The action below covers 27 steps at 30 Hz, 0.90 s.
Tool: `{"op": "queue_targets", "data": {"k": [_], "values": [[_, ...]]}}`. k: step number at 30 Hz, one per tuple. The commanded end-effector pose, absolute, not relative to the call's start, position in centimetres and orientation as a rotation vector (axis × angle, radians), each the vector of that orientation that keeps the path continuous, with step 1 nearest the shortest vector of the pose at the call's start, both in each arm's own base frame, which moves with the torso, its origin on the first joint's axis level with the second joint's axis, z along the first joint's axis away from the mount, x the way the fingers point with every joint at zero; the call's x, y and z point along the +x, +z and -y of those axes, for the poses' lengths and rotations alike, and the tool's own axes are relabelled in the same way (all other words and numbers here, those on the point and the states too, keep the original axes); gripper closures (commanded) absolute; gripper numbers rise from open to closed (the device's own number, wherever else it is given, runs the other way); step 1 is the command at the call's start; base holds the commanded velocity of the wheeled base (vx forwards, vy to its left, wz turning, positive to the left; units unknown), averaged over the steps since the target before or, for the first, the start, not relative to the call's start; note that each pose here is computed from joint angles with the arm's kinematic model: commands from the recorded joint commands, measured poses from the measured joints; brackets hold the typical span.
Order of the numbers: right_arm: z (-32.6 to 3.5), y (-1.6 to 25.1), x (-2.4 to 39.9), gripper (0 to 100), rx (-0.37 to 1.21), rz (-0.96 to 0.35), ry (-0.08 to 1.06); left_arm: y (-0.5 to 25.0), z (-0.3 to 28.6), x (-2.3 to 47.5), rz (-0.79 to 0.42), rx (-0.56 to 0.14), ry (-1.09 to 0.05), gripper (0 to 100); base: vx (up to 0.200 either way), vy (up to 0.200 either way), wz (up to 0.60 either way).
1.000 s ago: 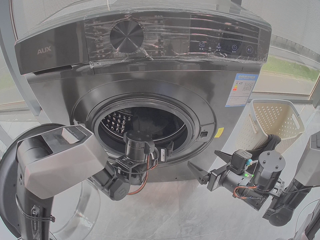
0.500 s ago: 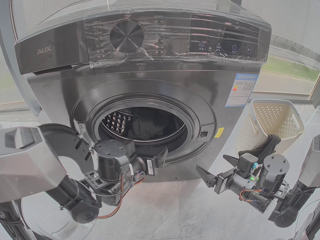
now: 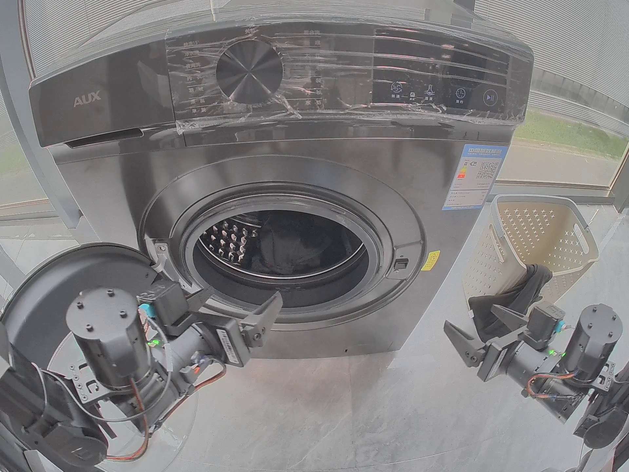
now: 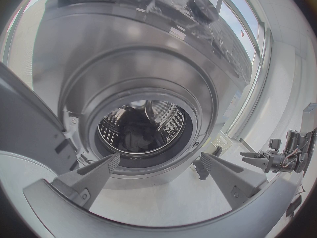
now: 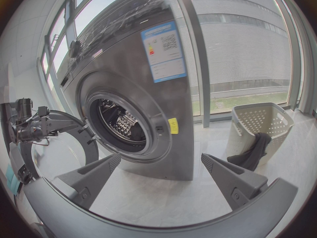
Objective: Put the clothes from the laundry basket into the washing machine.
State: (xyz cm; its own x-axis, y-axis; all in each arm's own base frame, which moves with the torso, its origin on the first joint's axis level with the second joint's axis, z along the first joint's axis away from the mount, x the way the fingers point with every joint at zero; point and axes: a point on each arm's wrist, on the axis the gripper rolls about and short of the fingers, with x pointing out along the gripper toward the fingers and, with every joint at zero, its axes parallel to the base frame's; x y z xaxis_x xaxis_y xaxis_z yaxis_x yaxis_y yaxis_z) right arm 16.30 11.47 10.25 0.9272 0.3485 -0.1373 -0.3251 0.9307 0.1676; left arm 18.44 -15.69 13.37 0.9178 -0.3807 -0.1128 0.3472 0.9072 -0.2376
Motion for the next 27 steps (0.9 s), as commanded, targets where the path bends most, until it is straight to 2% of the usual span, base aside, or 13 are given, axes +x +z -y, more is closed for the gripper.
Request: {"op": "queue_targets", "data": {"k": [1, 3, 7, 13, 22, 27], "values": [[-9.2, 11.5, 15.2, 0, 0.172, -0.12, 0.288, 14.6, 13.7, 17.0, -0.111, -0.242, -0.365, 0, 0.0, 0.0, 0.0], [-8.0, 12.4, 14.3, 0, 0.171, -0.109, 0.268, 14.1, 12.8, 16.3, -0.127, -0.212, -0.35, 0, -0.2, 0.0, 0.0], [-7.4, 11.9, 13.6, 0, 0.149, -0.182, 0.248, 13.1, 11.7, 16.0, -0.153, -0.154, -0.301, 0, -0.2, 0.0, 0.0], [-6.9, 11.7, 12.9, 0, 0.132, -0.225, 0.234, 13.1, 10.6, 15.2, -0.141, -0.142, -0.277, 0, 0.0, 0.0, 0.0], [-5.4, 12.7, 10.4, 0, 0.114, -0.19, 0.231, 13.3, 8.9, 13.1, -0.107, -0.117, -0.279, 0, -0.2, 0.0, 0.0], [-4.2, 13.0, 9.1, 0, 0.126, -0.171, 0.179, 13.5, 7.6, 11.5, -0.076, -0.099, -0.27, 0, -0.2, 0.0, 0.0]]}}
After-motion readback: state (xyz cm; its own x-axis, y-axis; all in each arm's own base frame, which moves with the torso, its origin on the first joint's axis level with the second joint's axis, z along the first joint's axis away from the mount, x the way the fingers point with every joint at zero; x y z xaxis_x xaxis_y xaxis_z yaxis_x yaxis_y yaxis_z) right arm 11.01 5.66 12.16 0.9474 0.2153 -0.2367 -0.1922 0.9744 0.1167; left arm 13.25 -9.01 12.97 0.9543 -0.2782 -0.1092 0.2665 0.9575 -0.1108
